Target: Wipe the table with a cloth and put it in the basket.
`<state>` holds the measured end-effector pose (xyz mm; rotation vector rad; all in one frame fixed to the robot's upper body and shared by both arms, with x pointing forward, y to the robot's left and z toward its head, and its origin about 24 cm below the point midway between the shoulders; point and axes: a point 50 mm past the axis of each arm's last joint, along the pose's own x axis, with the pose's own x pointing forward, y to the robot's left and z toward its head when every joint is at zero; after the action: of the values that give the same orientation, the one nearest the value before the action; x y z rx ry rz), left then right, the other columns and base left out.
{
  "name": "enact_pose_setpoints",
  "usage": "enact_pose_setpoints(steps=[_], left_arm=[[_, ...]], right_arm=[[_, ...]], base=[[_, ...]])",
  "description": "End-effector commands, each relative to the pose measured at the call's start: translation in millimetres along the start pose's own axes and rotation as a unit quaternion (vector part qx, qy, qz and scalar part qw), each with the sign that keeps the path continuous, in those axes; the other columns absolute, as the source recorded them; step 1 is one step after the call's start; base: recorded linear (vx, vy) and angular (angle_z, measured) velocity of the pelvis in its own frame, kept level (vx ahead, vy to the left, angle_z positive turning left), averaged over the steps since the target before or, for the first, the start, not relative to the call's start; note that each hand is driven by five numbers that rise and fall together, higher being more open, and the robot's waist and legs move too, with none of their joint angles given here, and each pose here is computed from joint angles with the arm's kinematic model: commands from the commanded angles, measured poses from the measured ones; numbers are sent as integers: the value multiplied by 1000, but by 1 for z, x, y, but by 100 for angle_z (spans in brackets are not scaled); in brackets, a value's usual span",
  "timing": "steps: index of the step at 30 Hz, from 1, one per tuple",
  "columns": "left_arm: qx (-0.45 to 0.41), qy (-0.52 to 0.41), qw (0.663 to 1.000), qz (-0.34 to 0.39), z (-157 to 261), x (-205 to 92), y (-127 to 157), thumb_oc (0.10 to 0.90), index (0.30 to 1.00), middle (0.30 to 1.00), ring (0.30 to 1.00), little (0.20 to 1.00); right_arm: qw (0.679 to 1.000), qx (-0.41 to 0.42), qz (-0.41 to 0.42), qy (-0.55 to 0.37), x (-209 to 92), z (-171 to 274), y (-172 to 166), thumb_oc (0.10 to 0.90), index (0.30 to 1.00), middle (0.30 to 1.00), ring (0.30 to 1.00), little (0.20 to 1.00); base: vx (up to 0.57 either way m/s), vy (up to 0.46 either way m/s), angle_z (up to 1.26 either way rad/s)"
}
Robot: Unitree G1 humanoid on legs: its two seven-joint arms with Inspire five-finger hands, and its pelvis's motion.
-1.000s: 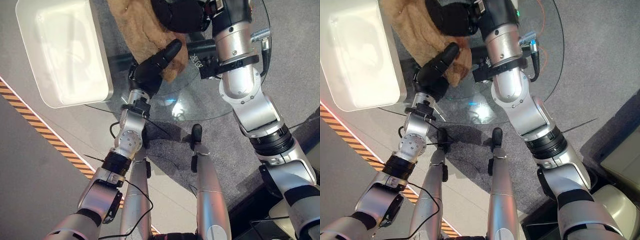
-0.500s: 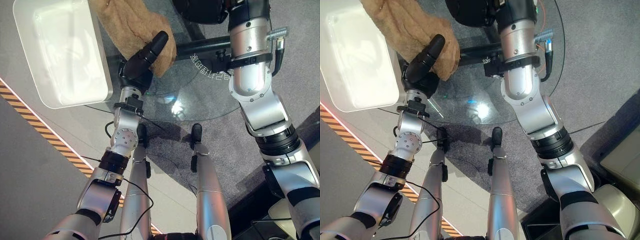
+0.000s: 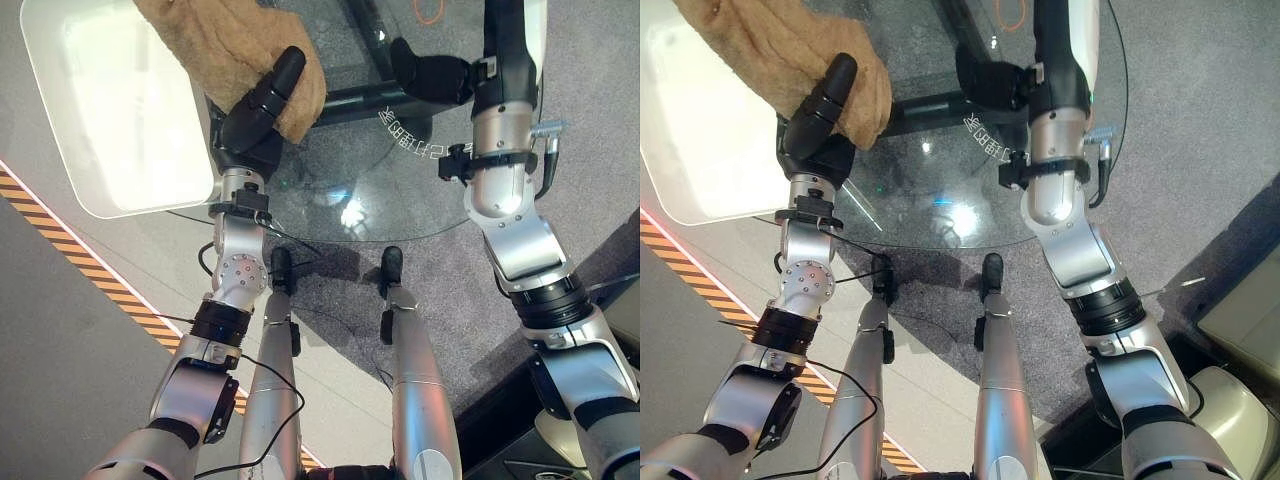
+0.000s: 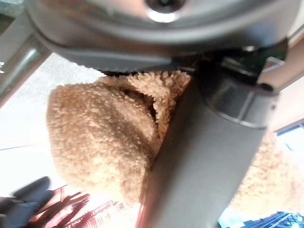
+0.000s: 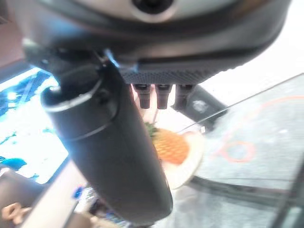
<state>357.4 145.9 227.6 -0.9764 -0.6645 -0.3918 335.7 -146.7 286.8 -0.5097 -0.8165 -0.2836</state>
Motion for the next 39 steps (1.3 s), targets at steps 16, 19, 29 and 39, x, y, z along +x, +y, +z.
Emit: enact_pose_setpoints(steps=[16,19,29,39], left_arm=[[33,-161,977,-137,69,22,-23,100,300,300,300,200],[37,-170,976,-132,76,21,-17,100,300,300,300,200],[58,-217,968,-109,106,25,-7,100,300,300,300,200],[71,-250,962,-86,127,27,-4,100,300,300,300,200]], right_arm=[[978,4,-207,24,6,-32,-69,800,900,900,900,900],[975,-4,-214,59,-2,-52,-74,800,900,900,900,900],[950,-8,-238,204,-37,-121,-86,800,900,900,900,900],[918,2,-250,307,-78,-164,-90,800,900,900,900,900]], base=[[0,0,0],[4,6,-3],[-5,-5,-3],[0,0,0]])
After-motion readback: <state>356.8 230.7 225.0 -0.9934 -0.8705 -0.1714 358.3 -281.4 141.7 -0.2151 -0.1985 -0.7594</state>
